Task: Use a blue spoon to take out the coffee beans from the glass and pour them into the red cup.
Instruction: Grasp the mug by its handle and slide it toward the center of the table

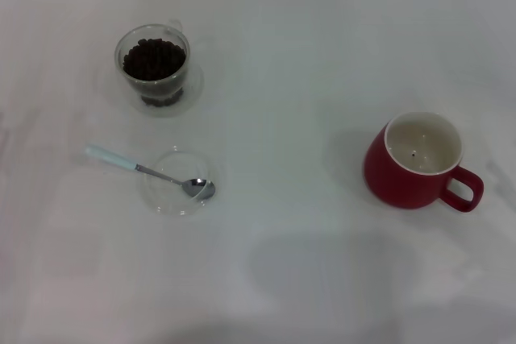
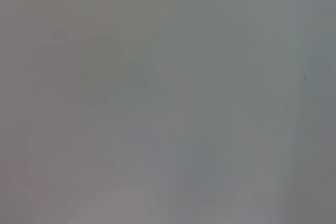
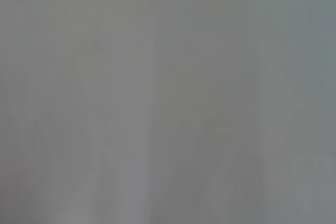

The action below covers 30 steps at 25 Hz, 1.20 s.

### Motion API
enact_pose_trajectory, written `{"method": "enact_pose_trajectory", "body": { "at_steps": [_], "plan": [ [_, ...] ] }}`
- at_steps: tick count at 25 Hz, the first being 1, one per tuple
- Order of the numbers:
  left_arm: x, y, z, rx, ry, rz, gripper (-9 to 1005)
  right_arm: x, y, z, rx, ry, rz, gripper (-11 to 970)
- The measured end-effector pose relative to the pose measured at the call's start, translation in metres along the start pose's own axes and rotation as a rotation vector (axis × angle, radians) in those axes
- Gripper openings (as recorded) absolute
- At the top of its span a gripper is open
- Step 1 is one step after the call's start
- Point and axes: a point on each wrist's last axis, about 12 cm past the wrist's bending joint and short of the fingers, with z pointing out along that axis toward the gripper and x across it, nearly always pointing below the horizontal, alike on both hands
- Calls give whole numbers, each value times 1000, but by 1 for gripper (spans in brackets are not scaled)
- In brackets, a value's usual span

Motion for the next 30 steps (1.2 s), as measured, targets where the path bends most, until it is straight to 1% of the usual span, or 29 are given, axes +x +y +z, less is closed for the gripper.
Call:
{"method": "enact_pose_trajectory", "body": {
  "at_steps": [10,14,17,21,25,30],
  "plan": [
    [1,-1,-2,-2,2,-2,626,1,1,-3,-4,15,2,607],
    [1,-2,-1,7,3,-3,628,4,1,-8,-41,94,7,597],
    [1,-3,-1,13,-3,-4,628,8,2,-10,-91,167,19,589],
    [0,-4,0,19,-3,-3,627,14,3,-7,-150,237,33,578],
    [1,-5,0,25,-1,-8,627,23,4,-2,-167,289,35,568],
    [2,-6,-2,24,0,7,626,29,6,3,-162,313,28,555]
  ]
}}
